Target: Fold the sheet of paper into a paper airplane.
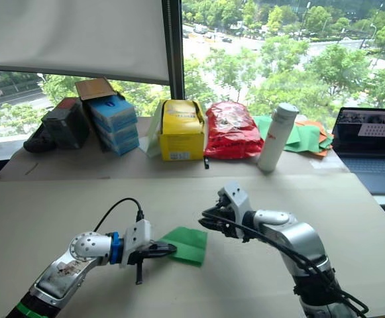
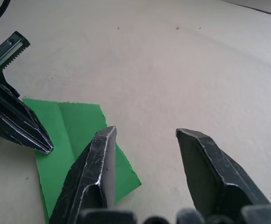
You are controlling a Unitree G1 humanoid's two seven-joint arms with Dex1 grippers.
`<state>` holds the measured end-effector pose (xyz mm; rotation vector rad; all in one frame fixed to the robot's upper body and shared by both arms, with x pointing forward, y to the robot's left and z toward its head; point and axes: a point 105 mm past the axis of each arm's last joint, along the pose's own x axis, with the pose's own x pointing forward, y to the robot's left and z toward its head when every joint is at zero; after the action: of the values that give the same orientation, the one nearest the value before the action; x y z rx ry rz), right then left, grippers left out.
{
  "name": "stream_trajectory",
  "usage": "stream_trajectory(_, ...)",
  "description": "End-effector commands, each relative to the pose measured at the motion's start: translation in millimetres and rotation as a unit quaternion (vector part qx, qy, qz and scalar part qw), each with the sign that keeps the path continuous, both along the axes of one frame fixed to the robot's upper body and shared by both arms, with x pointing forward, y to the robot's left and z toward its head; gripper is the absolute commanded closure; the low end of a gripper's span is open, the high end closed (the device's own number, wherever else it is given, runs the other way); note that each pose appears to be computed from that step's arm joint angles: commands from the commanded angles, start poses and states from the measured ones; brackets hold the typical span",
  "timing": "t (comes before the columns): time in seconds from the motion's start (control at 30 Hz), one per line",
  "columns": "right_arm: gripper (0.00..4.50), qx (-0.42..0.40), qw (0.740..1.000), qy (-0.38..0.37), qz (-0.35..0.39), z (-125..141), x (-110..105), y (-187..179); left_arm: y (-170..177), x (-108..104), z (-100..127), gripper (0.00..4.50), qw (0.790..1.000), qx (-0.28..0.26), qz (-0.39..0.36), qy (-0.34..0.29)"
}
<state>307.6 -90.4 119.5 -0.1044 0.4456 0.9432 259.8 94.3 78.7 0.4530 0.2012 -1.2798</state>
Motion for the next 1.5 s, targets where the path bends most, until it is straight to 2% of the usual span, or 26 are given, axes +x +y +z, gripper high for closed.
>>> stream_trajectory(0.03, 1.53, 0.018, 1.0, 0.018, 0.018, 4.0, -1.7, 1.5, -3.2, -3.4, 3.6, 4.5, 1.0, -0.003, -0.012, -0.013)
stream_trajectory(0.3, 1.53, 0.03, 0.994, 0.083, 0.061, -12.3, -16.8, 7.4, -5.2, -7.6, 3.3, 4.5, 1.0, 0.006, -0.019, -0.019)
stream_trajectory(0.7, 1.53, 0.012, 0.996, 0.081, 0.047, -26.8, -9.2, 1.3, -3.6, -9.7, 0.3, 4.5, 0.999, 0.012, -0.022, -0.02)
stream_trajectory(1.23, 1.53, 0.017, 0.995, 0.089, 0.05, -33.9, -16.1, 2.8, -1.6, -10.4, -1.6, 4.5, 0.999, 0.018, -0.024, -0.023)
stream_trajectory(1.33, 2.34, 0.016, 0.995, 0.088, 0.052, -34.8, -17.4, 2.9, -1.8, -10.6, -1.3, 4.5, 0.999, 0.019, -0.024, -0.023)
stream_trajectory(1.5, 4.1, 0.017, 0.995, 0.084, 0.053, -33.7, -17.5, 2.9, -2.5, -10.8, -0.6, 4.5, 0.999, 0.019, -0.025, -0.022)
